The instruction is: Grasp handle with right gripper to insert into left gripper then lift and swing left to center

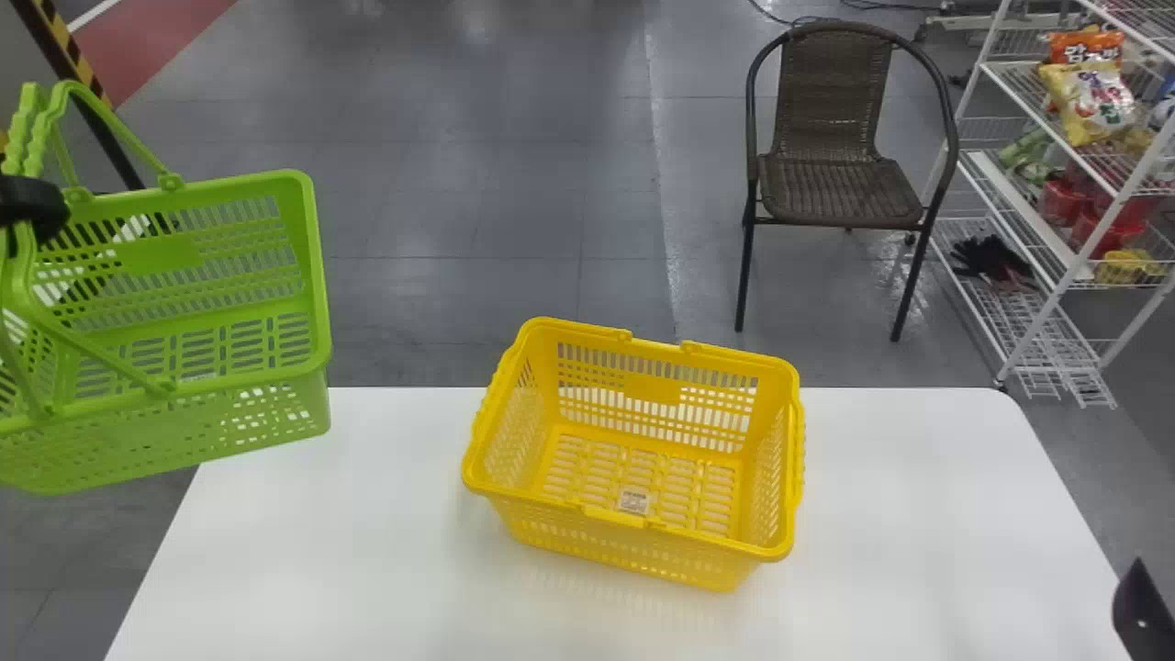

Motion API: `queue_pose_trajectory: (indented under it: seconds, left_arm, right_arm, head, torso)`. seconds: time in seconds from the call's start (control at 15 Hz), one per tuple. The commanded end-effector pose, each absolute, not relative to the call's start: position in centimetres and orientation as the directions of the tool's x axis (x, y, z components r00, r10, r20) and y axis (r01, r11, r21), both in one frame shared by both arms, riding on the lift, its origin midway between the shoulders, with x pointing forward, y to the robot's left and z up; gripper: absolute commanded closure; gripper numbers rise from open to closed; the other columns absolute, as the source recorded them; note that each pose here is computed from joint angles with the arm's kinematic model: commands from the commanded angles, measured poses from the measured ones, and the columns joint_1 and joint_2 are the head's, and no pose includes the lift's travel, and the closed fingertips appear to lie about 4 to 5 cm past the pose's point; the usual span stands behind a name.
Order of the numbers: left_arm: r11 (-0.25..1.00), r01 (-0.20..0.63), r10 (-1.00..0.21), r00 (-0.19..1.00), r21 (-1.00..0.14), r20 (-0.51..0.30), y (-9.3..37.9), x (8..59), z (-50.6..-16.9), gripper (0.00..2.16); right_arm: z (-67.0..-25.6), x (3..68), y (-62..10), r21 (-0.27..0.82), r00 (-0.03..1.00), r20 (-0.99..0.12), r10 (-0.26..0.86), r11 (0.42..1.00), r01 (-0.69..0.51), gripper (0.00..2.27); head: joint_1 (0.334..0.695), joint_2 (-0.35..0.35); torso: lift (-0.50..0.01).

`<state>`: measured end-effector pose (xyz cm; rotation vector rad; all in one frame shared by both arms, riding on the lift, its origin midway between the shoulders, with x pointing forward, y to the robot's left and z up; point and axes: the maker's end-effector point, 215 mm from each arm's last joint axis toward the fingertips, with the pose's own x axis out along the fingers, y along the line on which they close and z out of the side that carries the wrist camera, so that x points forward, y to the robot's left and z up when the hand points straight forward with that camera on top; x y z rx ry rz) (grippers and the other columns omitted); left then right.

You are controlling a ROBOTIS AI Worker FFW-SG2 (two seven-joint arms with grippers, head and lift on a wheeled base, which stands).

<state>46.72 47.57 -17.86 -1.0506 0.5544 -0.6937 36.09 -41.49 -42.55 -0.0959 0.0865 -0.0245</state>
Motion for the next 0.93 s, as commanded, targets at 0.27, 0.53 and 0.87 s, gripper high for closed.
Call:
queue_pose_trajectory:
  seconds: [0.27, 0.53, 0.87]
  left_arm:
    - [0.381, 0.211, -0.732, 0.663, -0.9, -0.154, 48.5, 36.0, -21.5, 1.97]
    - [0.381, 0.212, -0.762, 0.624, -0.9, -0.176, 45.0, 30.3, -23.6, 1.97]
    - [0.359, 0.244, -0.783, 0.604, -0.901, -0.149, 40.3, 24.9, -24.5, 1.97]
  right_arm:
    - [-42.7, 36.6, -41.7, -0.101, 0.996, -0.087, -0.024, 0.995, 0.015, 0.1]
    - [-42.9, 37.0, -41.4, -0.096, 0.996, -0.091, -0.017, 0.995, 0.008, 0.1]
    - [-43.0, 37.1, -41.5, -0.099, 0.995, -0.095, -0.014, 0.995, 0.005, 0.1]
  head:
    - [0.695, 0.111]
    - [0.695, 0.101]
    - [0.695, 0.027]
  torso:
    - [0.0]
    - [0.0]
    - [0.0]
